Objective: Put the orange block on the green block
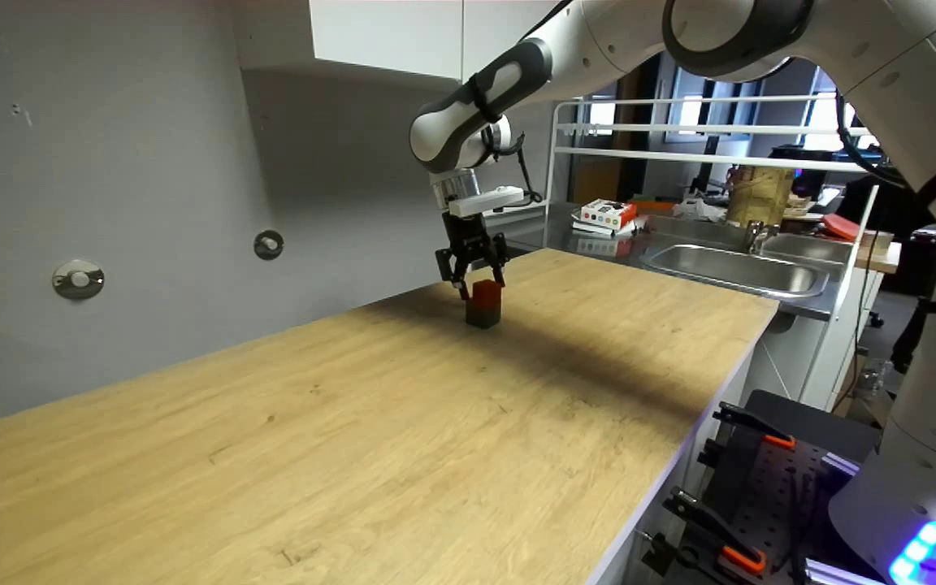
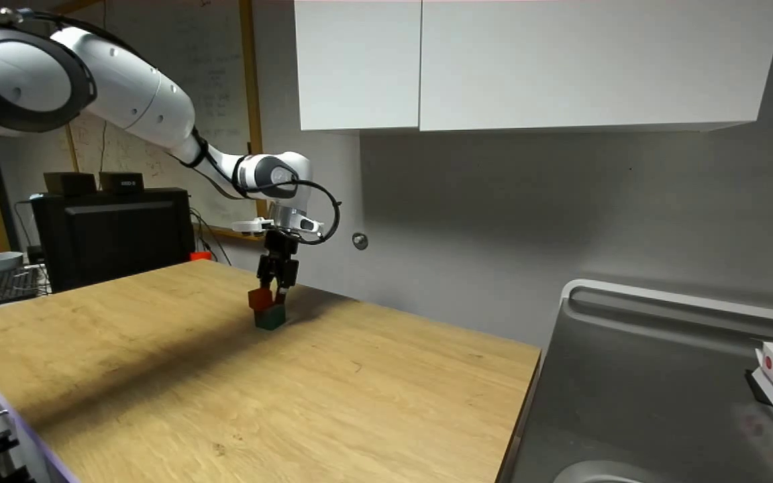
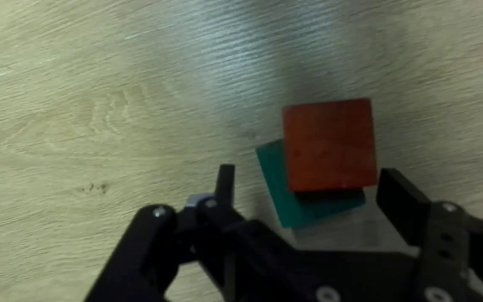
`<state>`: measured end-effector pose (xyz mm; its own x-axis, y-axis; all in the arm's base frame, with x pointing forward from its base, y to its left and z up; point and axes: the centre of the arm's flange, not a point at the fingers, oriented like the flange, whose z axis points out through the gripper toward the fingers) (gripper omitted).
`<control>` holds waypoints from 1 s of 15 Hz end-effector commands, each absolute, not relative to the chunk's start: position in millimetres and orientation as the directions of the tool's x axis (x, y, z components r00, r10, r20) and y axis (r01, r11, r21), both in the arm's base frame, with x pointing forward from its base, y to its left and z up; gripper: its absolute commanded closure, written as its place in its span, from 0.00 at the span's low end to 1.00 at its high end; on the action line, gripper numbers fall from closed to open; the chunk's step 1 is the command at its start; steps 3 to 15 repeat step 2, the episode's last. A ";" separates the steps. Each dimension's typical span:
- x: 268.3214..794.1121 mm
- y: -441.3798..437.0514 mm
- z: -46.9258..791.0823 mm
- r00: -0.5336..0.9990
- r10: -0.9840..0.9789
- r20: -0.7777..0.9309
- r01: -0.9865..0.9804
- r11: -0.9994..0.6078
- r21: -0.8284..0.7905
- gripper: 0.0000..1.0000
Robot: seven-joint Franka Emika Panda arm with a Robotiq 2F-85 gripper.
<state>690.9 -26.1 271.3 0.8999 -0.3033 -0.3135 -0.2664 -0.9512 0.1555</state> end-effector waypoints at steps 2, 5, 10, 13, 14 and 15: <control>694.8 -23.9 287.6 0.897 -0.296 -0.328 -0.254 -0.953 0.165 0.00; 694.8 -23.9 287.6 0.897 -0.296 -0.328 -0.254 -0.953 0.165 0.00; 694.8 -23.9 287.6 0.897 -0.296 -0.328 -0.254 -0.953 0.165 0.00; 694.8 -23.9 287.6 0.897 -0.296 -0.328 -0.254 -0.953 0.165 0.00; 694.8 -23.9 287.6 0.897 -0.296 -0.328 -0.254 -0.953 0.165 0.00; 694.8 -23.9 287.6 0.897 -0.296 -0.328 -0.254 -0.953 0.165 0.00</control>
